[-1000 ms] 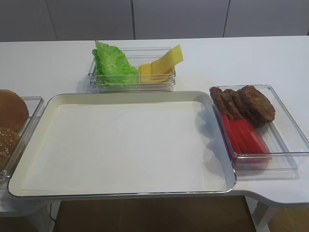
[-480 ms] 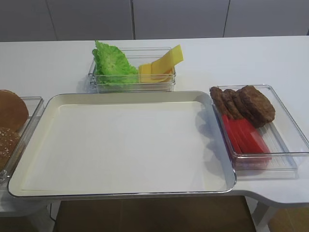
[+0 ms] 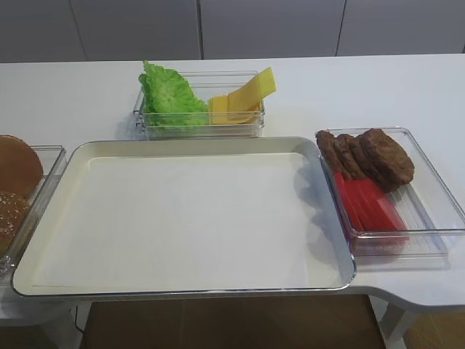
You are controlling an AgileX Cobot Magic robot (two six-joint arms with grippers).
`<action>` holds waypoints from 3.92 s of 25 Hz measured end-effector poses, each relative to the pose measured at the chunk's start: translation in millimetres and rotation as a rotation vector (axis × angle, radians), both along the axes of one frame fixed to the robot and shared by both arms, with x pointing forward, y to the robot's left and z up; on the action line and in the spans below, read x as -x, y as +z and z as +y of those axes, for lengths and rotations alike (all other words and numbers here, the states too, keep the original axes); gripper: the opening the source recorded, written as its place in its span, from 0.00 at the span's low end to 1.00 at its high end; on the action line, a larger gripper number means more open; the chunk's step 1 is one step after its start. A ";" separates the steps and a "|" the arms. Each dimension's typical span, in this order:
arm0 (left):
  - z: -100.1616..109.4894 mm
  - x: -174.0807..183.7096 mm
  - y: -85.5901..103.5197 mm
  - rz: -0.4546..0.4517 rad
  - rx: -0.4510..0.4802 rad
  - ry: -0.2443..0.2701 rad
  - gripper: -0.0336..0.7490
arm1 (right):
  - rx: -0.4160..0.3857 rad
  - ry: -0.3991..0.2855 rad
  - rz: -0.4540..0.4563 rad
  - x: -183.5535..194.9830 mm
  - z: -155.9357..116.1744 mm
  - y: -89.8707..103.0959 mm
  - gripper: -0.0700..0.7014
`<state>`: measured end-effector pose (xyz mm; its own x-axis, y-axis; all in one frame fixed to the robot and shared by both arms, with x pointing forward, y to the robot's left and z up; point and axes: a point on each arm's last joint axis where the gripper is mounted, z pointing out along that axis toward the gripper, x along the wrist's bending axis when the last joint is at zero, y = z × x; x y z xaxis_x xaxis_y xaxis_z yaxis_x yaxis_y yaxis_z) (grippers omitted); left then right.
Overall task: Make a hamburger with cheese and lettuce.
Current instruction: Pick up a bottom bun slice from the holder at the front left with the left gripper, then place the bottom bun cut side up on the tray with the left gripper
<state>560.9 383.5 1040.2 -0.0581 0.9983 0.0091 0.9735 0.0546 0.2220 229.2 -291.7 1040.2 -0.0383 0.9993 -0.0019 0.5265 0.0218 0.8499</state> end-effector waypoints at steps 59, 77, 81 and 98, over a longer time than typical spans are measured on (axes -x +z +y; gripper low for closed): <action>-3.7 2.8 37.1 -0.075 0.002 -0.039 0.20 | 0.000 0.000 -0.002 -0.1 0.0 0.1 0.62; -47.4 33.4 118.3 -0.298 -0.043 -0.113 0.20 | 0.000 0.000 -0.002 -0.1 0.0 0.1 0.62; -79.0 41.2 128.5 -0.309 -0.099 -0.184 0.20 | 0.000 0.000 -0.002 -0.1 0.0 0.1 0.62; -253.4 84.6 130.1 -0.460 -0.393 -0.638 0.20 | 0.000 0.000 -0.002 -0.1 0.0 0.1 0.62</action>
